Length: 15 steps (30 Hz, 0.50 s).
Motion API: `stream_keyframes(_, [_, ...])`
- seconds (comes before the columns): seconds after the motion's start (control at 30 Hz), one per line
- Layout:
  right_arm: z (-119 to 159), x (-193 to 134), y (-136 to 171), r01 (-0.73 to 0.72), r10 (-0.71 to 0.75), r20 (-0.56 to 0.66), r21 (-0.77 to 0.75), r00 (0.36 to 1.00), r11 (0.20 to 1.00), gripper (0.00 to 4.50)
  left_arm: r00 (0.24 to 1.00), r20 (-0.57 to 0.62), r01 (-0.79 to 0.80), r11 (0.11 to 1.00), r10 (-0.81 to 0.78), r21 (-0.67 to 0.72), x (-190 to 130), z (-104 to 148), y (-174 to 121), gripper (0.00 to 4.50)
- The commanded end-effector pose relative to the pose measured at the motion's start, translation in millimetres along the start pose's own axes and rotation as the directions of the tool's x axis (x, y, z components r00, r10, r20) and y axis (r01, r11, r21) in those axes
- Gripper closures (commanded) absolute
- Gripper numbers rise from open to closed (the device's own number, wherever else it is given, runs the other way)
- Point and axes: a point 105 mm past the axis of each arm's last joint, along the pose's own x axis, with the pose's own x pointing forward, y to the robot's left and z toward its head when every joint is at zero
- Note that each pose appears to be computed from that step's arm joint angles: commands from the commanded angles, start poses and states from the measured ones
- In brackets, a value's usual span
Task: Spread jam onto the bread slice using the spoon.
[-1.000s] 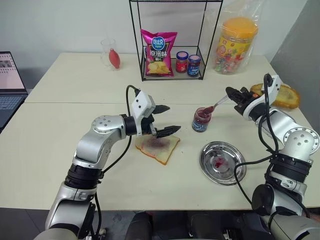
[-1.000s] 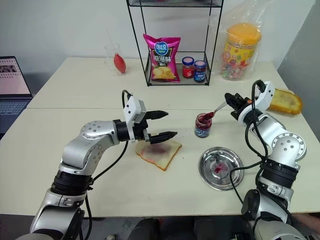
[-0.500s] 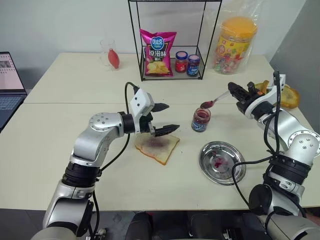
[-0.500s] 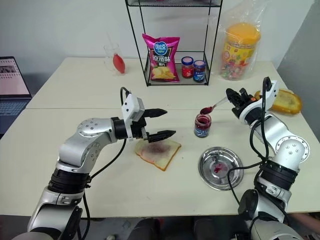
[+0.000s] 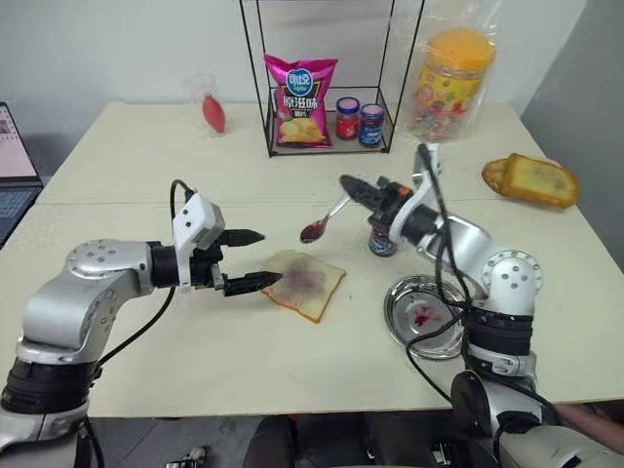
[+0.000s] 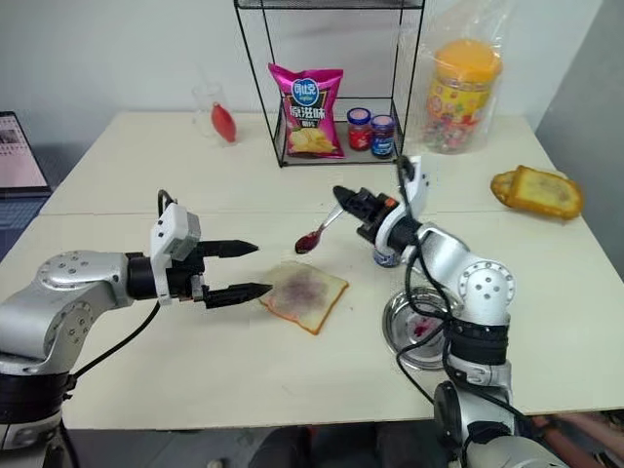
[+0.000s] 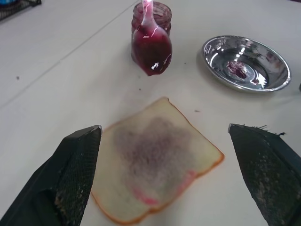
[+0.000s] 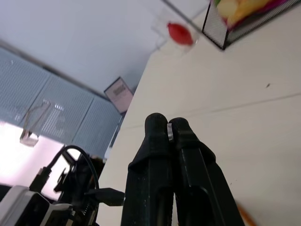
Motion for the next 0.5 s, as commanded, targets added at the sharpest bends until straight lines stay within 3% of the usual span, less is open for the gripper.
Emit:
stream_keyframes(0.03, [-15.5,13.5,0.2,-0.049,0.047,-0.039,-0.067,0.998,0.997,4.43,0.997,-0.023,-0.076,0.996,0.075,-0.042,-26.7,-9.5,-9.6,0.00])
stream_keyframes(0.23, [-42.3,22.1,-16.3,-0.050,0.036,-0.097,-0.153,0.995,0.987,4.43,0.993,-0.056,-0.111,0.991,0.107,-0.075,-32.4,-26.0,-20.5,0.00])
stream_keyframes(0.5, [-61.4,32.8,-24.0,-0.084,0.050,-0.153,-0.227,0.987,0.970,4.43,0.992,-0.054,-0.120,0.989,0.115,-0.084,-32.5,-26.9,-21.4,0.00])
